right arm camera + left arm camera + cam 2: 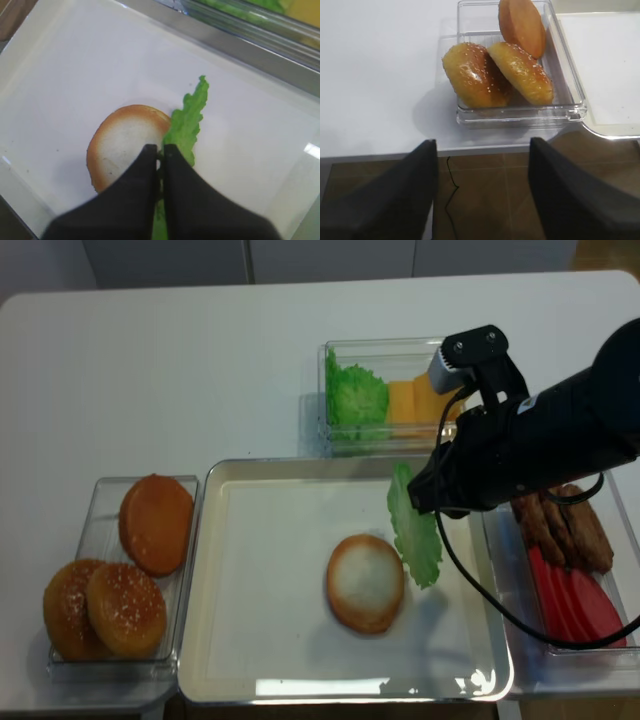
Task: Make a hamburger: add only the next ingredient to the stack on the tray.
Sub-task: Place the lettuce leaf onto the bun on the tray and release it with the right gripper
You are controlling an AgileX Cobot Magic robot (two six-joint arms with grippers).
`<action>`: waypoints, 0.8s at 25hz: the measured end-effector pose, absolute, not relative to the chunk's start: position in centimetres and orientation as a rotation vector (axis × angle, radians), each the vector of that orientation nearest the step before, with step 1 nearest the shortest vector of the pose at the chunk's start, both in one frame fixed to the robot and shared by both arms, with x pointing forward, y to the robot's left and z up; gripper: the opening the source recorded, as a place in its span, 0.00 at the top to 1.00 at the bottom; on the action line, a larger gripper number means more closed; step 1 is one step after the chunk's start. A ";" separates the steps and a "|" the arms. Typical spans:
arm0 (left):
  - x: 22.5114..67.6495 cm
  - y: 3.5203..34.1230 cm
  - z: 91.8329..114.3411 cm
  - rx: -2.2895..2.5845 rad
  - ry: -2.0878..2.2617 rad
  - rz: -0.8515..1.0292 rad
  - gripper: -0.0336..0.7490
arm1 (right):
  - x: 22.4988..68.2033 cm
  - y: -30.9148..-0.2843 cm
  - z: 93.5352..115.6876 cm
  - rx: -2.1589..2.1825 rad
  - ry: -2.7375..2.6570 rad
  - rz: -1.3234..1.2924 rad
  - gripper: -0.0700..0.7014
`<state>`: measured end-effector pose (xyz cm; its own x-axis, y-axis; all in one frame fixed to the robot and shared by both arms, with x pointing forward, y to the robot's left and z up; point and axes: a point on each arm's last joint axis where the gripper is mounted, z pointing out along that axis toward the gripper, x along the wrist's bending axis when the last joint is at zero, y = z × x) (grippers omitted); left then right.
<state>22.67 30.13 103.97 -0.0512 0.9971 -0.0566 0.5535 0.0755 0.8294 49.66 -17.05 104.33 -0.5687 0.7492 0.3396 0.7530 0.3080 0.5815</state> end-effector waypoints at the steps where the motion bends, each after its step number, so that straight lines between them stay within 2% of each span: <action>1: 22.7 30.1 104.0 1.554 1.686 0.842 0.41 | 49.6 -17.1 104.1 -1.454 -2.541 -1.132 0.86; 6: 22.7 30.1 104.0 1.554 1.686 0.842 0.41 | 49.3 -17.1 103.2 -1.438 -2.542 -1.151 0.86; 20: 22.7 30.1 104.0 1.554 1.686 0.842 0.41 | 49.5 -16.4 103.3 -1.469 -2.394 -1.224 0.86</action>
